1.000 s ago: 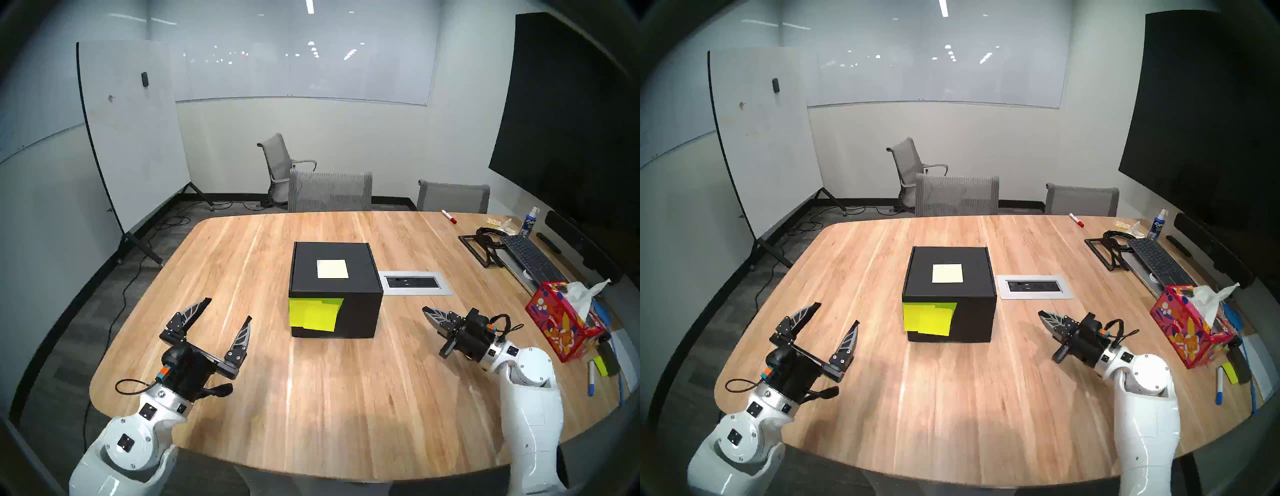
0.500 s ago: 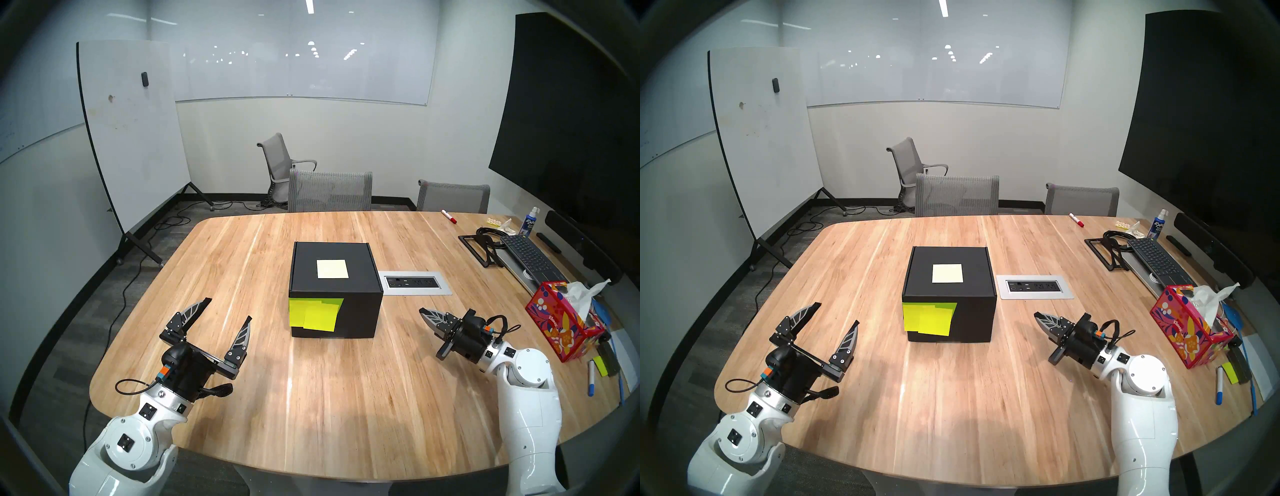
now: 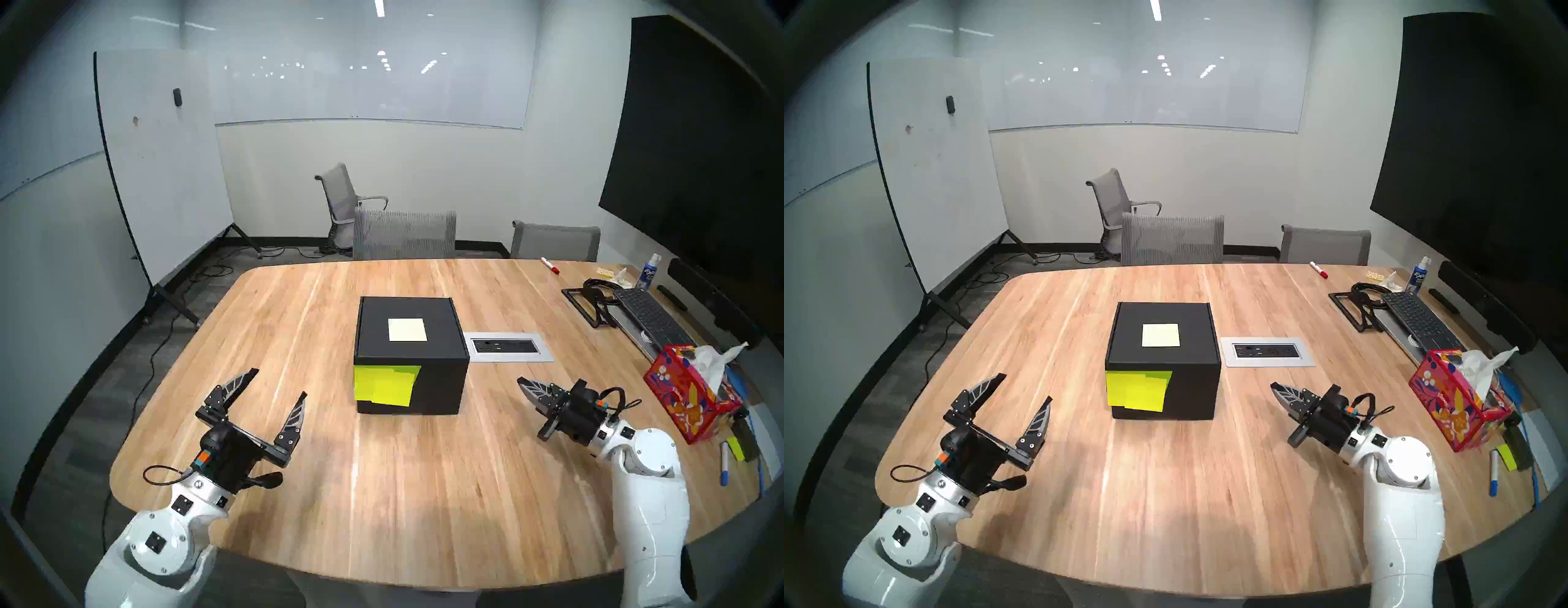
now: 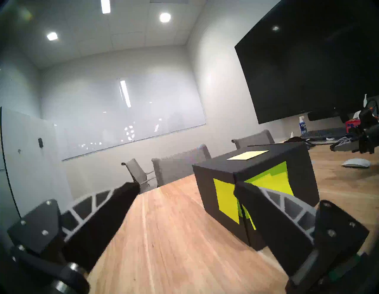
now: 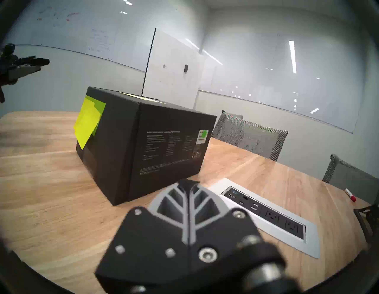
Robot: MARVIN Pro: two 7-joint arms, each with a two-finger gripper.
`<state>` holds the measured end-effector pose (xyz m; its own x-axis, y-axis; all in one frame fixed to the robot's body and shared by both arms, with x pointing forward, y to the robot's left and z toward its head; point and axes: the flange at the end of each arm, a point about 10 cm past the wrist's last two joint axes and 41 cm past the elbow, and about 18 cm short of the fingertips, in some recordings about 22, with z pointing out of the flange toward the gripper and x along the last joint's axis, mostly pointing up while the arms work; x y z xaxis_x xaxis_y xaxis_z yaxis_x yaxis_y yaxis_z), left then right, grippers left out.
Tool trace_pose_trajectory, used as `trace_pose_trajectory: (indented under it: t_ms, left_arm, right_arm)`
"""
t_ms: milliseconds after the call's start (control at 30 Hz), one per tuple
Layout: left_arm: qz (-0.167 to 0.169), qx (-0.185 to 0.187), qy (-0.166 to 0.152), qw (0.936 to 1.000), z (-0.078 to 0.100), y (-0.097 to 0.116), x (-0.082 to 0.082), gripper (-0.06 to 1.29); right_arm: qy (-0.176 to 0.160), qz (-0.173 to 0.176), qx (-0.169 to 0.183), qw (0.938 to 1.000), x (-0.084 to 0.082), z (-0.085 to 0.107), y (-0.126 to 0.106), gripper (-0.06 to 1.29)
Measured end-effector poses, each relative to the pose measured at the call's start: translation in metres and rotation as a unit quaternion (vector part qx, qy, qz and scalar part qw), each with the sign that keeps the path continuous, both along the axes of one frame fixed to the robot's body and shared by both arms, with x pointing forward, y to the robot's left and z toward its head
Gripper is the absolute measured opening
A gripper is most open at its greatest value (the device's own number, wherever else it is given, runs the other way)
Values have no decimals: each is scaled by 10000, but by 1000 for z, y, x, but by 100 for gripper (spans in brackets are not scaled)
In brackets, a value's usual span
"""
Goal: Open the box and place the mouse inside
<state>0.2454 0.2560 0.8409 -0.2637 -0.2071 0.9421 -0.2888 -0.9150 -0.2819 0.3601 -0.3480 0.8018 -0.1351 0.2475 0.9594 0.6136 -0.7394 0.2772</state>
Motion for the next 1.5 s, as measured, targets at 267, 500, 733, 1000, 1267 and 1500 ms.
trace_pose_trajectory:
  t_ms: [267,500,733,1000,1267,1500]
  left_arm:
    - [-12,81,-84,9999,-1,1,1,127]
    - [-119,230,-56,9996,-7,2,5,127]
    - [-232,326,125,9991,-24,1,9,127]
    - [-203,286,117,9993,-27,1,15,0]
    - [-142,206,48,9997,-22,4,20,-2]
    - [-267,292,49,9992,-21,5,22,-2]
  right_arm:
    - [-12,0,2,10000,1,1,0,-3]
    - [-14,4,-6,10000,1,1,1,-3]
    - [-16,5,-12,10000,2,1,1,-3]
    - [-18,1,-17,10000,1,1,1,-3]
    - [-22,4,-34,10000,1,1,1,-3]
    - [-22,13,-50,10000,2,1,2,-3]
